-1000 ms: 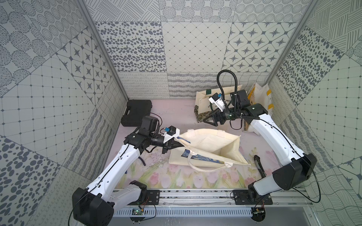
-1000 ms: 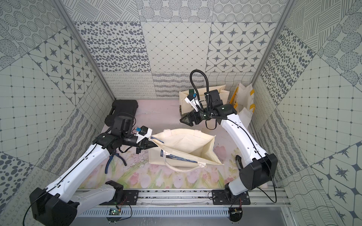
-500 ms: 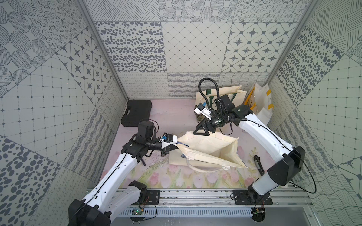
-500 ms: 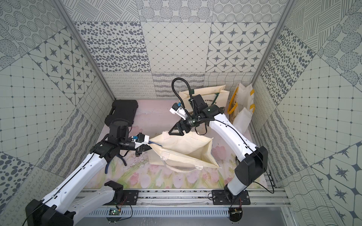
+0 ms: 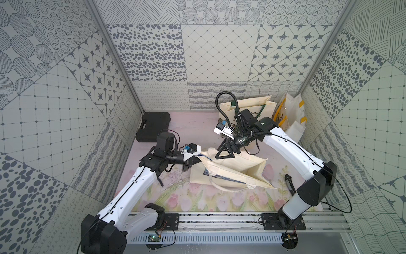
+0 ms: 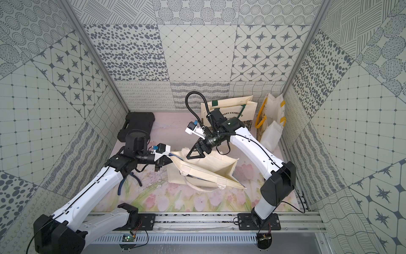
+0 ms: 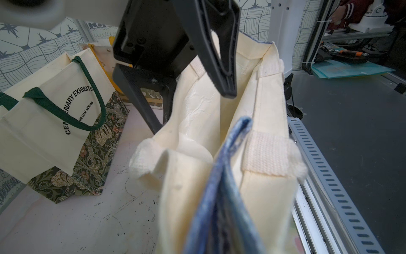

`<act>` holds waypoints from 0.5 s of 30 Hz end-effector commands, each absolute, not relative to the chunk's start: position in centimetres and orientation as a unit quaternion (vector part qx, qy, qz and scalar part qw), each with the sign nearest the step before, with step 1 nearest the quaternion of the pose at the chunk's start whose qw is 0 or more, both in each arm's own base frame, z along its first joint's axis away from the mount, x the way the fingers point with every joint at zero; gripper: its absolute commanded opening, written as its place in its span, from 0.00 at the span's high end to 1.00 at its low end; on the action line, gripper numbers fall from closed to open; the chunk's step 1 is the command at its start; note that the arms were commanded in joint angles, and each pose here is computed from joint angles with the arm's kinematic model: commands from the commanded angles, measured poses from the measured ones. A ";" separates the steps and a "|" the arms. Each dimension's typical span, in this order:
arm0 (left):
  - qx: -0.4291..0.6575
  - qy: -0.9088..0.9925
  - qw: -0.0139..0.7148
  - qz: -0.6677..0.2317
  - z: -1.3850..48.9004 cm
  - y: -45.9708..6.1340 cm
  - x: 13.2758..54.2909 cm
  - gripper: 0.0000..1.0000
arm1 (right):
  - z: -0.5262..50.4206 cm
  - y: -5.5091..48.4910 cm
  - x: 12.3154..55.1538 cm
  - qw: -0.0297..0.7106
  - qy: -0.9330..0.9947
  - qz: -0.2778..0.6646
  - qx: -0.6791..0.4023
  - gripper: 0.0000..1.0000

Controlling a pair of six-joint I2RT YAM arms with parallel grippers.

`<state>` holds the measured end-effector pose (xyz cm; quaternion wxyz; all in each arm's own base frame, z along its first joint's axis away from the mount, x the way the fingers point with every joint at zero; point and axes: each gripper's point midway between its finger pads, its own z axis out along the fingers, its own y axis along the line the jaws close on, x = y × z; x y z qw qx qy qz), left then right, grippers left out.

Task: Put away the canvas bag
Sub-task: Press the canvas bag.

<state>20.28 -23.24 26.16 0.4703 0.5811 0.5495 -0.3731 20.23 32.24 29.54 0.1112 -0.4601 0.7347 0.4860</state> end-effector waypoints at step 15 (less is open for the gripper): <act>0.548 0.580 0.523 -0.300 27.4 -21.9 23.6 1.00 | 28.4 29.0 23.0 0.209 0.816 0.320 -0.434 0.36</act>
